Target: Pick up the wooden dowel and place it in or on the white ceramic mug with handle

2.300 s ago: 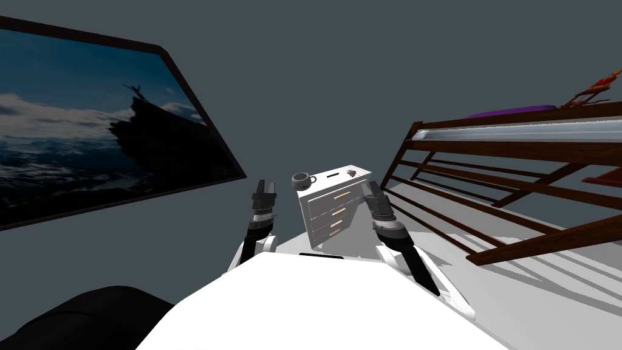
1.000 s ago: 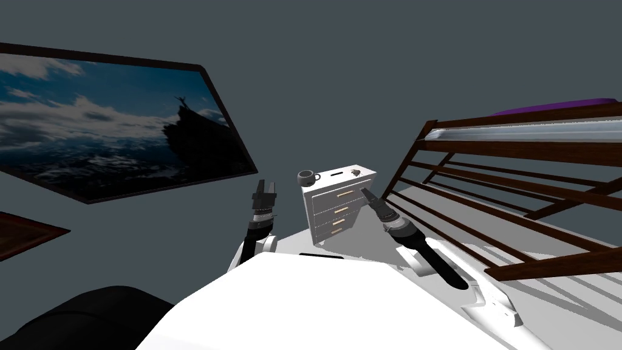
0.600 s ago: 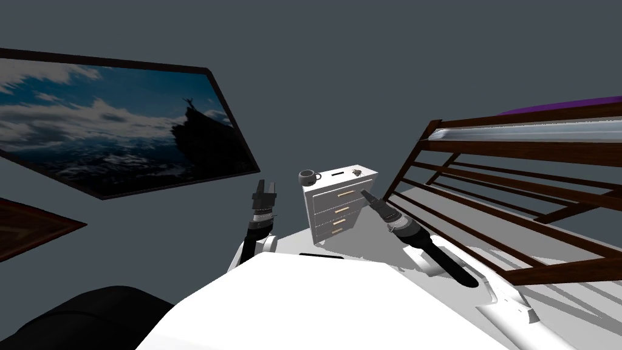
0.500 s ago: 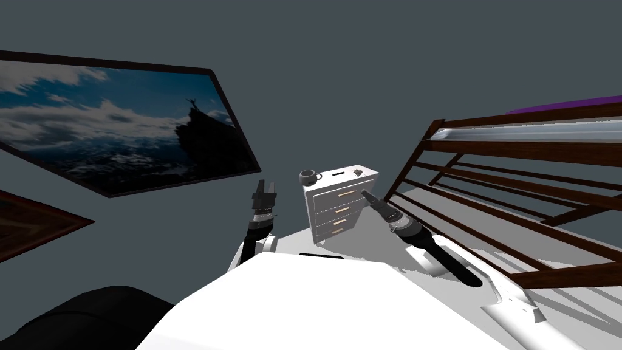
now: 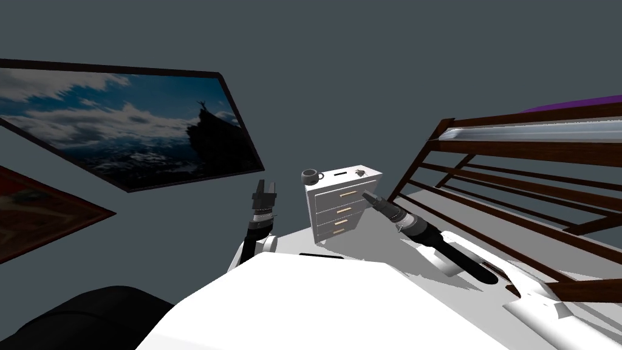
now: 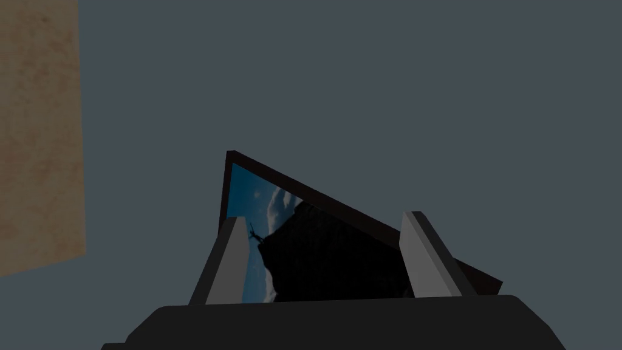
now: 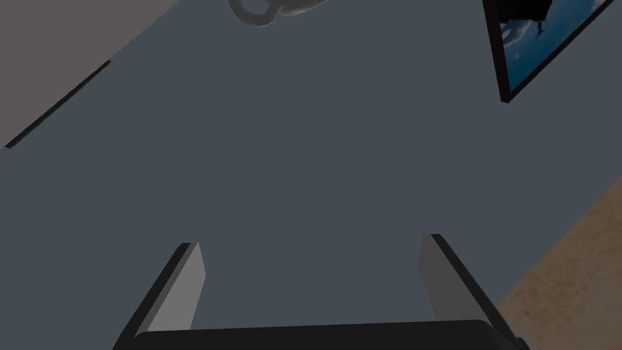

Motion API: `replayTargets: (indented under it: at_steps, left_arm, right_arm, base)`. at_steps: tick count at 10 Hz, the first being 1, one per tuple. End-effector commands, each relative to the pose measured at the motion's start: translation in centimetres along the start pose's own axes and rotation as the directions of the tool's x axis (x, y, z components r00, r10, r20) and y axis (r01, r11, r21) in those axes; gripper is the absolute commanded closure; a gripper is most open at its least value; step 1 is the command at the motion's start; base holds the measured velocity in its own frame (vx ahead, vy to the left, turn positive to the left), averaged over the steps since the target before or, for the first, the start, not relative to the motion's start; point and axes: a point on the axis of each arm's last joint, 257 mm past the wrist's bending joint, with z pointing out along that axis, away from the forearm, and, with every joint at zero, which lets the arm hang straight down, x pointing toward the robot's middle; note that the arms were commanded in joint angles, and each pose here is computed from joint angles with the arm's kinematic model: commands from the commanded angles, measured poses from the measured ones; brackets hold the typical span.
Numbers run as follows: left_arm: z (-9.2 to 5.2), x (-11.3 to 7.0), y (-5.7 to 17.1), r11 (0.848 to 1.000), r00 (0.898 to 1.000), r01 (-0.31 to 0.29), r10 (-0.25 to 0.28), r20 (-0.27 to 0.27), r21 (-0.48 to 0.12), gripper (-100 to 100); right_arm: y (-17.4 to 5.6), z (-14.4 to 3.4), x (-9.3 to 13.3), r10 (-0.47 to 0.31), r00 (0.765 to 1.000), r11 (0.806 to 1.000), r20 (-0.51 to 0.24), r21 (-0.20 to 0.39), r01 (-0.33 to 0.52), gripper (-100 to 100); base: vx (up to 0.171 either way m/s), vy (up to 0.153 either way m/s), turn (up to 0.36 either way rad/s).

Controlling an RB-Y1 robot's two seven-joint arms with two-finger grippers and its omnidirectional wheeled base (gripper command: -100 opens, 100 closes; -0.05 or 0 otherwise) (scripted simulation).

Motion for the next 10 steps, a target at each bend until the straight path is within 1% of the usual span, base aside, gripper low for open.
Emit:
replayTargets:
  at_steps: [1, 3, 4, 6, 7, 9, 10]
  left_arm:
    - [0.0, 0.0, 0.0, 1.000, 1.000, 0.000, 0.000, 0.000, 0.000, 0]
    - [0.0, 0.0, 0.0, 1.000, 1.000, 0.000, 0.000, 0.000, 0.000, 0]
    - [0.0, 0.0, 0.0, 1.000, 1.000, 0.000, 0.000, 0.000, 0.000, 0]
    - [0.0, 0.0, 0.0, 1.000, 1.000, 0.000, 0.000, 0.000, 0.000, 0]
    - [0.0, 0.0, 0.0, 1.000, 1.000, 0.000, 0.000, 0.000, 0.000, 0]
    - [0.0, 0.0, 0.0, 1.000, 1.000, 0.000, 0.000, 0.000, 0.000, 0]
    - [0.0, 0.0, 0.0, 1.000, 1.000, 0.000, 0.000, 0.000, 0.000, 0]
  right_arm:
    - [-1.4, -0.9, 0.1, -0.032, 0.999, 0.999, -0.044, 0.021, 0.033, -100]
    - [-1.4, -0.9, 0.1, -0.059, 0.994, 0.998, -0.092, 0.012, 0.060, -100]
    - [-2.7, -1.9, 0.0, -0.081, 0.989, 0.996, -0.124, 0.034, 0.086, -100]
    - [-2.8, -1.9, -0.1, -0.109, 0.979, 0.993, -0.173, 0.022, 0.115, -100]
    - [-4.1, -2.9, -0.2, -0.129, 0.970, 0.989, -0.205, 0.043, 0.140, -100]
    - [-4.1, -2.9, -0.3, -0.158, 0.954, 0.985, -0.254, 0.028, 0.170, -100]
    - [-5.5, -4.1, -0.5, -0.173, 0.942, 0.980, -0.287, 0.048, 0.195, -100]
  base:
    - [-0.015, -0.004, 0.147]
    - [-0.011, -0.010, 0.041]
    - [-0.012, -0.009, 0.129]
    - [-0.007, -0.008, 0.062]
    - [-0.009, -0.006, 0.161]
    - [-0.006, -0.011, 0.044]
    - [-0.004, -0.009, 0.169]
